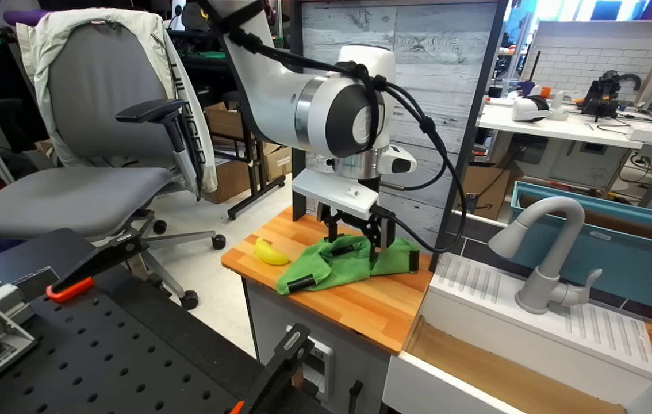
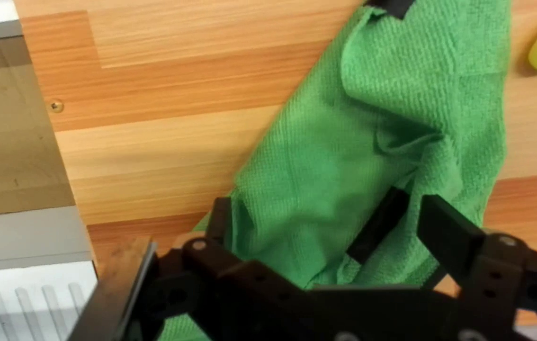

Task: Fold the green towel in half twice

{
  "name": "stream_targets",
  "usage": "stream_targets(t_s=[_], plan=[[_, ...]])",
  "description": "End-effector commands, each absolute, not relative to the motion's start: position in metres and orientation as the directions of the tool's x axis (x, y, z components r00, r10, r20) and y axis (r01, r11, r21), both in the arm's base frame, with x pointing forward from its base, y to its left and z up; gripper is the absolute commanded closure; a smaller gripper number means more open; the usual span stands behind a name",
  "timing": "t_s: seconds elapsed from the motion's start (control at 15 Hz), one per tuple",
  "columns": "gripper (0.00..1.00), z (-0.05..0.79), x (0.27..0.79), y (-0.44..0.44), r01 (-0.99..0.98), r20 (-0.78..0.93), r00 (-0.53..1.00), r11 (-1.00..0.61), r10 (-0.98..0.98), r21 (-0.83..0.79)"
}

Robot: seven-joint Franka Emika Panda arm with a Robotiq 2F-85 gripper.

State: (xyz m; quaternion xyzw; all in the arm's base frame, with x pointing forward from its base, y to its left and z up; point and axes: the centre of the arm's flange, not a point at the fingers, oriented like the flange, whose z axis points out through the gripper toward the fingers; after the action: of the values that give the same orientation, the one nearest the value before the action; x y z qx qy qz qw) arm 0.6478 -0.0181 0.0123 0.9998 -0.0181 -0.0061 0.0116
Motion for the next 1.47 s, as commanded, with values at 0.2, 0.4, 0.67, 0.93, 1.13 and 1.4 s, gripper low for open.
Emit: stream_targets(t_s=[0.2, 0.4, 0.67, 0.93, 1.13, 1.4], plan=[[0.00, -0.001, 0.629, -0.011, 0.129, 0.028, 0.991, -0.992, 0.129, 0.006], [0.00, 0.009, 0.623, -0.010, 0.115, 0.025, 0.993, -0.993, 0.115, -0.017], [0.00, 0.024, 0.615, -0.003, 0.093, 0.024, 0.995, -0.994, 0.092, -0.056], [0.00, 0.026, 0.606, 0.009, 0.095, -0.024, 0.995, -0.995, 0.096, -0.036], [0.00, 0.012, 0.590, 0.014, 0.111, -0.059, 0.992, -0.994, 0.109, 0.022], [0.00, -0.002, 0.579, 0.016, 0.146, -0.106, 0.985, -0.986, 0.138, 0.075]])
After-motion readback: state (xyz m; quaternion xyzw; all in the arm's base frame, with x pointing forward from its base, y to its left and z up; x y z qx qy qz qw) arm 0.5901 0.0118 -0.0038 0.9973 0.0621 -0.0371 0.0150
